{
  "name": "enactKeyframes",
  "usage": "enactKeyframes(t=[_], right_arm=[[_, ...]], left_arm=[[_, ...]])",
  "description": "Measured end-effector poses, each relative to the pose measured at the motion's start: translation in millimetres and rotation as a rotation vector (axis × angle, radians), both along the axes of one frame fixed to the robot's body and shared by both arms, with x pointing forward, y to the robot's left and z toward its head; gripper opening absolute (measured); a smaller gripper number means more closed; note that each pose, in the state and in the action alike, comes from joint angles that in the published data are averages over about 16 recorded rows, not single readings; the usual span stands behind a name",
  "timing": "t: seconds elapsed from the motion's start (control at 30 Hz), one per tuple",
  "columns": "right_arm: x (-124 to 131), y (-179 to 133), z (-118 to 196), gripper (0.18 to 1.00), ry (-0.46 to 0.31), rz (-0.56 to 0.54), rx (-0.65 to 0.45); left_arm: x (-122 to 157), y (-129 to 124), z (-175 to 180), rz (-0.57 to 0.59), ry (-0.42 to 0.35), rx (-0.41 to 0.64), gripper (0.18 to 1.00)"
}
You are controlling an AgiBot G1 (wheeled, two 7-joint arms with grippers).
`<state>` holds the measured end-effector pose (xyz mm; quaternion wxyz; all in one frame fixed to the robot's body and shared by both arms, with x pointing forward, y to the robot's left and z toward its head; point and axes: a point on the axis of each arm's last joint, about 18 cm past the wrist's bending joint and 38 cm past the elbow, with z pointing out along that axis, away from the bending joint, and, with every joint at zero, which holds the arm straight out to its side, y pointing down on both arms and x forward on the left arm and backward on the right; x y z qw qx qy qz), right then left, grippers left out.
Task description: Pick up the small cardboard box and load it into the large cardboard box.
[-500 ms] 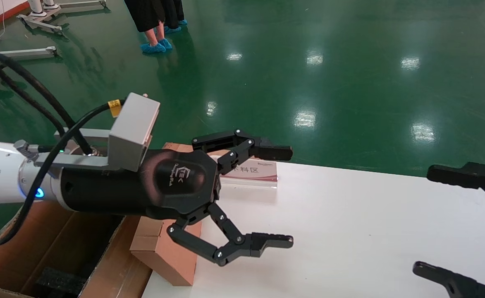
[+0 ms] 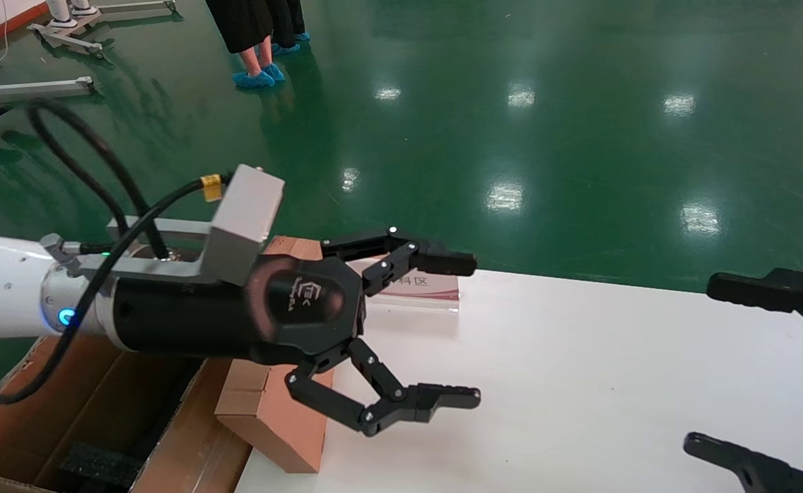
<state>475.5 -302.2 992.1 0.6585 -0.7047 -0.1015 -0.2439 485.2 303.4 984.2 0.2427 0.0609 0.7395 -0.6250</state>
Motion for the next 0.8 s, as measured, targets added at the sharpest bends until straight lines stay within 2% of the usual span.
enactKeyframes(t=[0.27,0.53,0.8], right_arm=[[0.0,0.0,0.0,1.001,0.0,0.0,0.0],[0.0,0.0,0.0,1.001,0.0,0.0,0.0],[0.0,0.0,0.0,1.001,0.0,0.0,0.0]], left_arm=[[18.6,4.5,-7.4,0.152,0.101,0.198,1.0],[44.4,17.3,-0.2,0.402,0.234,0.419,1.0],[61.1,33.8,16.4,0.684,0.377,0.519,1.0]])
